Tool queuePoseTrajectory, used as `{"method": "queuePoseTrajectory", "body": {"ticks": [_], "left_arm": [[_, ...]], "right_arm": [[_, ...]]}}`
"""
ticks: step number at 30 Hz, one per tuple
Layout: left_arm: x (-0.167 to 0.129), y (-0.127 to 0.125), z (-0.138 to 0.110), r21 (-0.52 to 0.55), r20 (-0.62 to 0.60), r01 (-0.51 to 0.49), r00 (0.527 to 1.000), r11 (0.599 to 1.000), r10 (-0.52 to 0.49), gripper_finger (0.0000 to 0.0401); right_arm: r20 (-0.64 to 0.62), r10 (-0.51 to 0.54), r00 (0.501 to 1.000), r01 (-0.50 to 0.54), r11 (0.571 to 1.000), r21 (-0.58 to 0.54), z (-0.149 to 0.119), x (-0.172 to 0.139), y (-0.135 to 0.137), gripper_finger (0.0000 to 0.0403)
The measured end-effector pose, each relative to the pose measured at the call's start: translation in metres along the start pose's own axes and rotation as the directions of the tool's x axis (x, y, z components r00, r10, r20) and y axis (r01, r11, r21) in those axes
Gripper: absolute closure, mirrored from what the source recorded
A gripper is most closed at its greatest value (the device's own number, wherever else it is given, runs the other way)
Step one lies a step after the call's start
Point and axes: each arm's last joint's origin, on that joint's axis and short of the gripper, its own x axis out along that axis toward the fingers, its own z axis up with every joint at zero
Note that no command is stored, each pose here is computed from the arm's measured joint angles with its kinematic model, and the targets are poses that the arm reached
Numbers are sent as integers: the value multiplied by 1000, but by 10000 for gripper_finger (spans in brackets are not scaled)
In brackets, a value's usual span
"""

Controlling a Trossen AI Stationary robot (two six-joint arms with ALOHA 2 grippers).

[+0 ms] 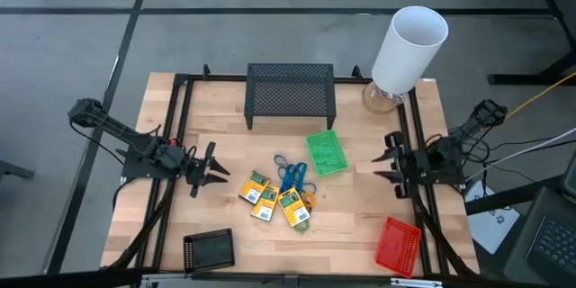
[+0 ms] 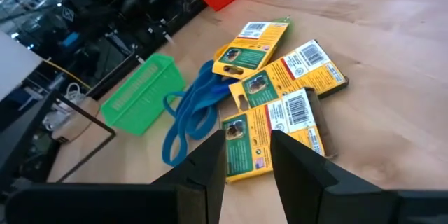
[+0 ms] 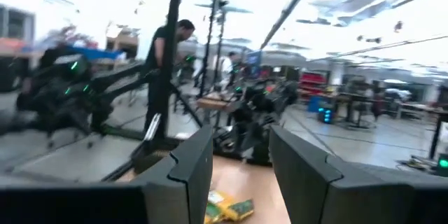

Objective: Pick & Place Office Desk Supplies
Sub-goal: Put the crayon box into the red basket

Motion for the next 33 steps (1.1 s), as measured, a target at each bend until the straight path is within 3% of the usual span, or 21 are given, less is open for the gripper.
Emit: {"method": "queuePoseTrajectory", "body": {"ticks": [7, 15, 20, 25, 33], "left_arm": [[0, 2, 4, -1, 40, -18, 999, 1000, 18, 290], [-1, -1, 7, -116, 129, 120, 986, 986, -105, 290], [-3, 2, 19, -287, 290, 227, 946, 931, -141, 290], [-7, 9, 31, -439, 431, 298, 898, 848, -92, 290], [-9, 16, 37, -495, 457, 228, 889, 839, 29, 290]], "right_arm": [[-62, -64, 996, 69, 993, 91, -8, 7, -4, 259], [-56, -115, 992, 120, 988, 99, -9, 13, -8, 259], [-31, -135, 990, 138, 985, 105, -7, 14, -10, 259], [-29, -140, 990, 143, 984, 106, -7, 14, -11, 259], [-34, -164, 986, 167, 980, 108, -7, 14, -12, 259]]}}
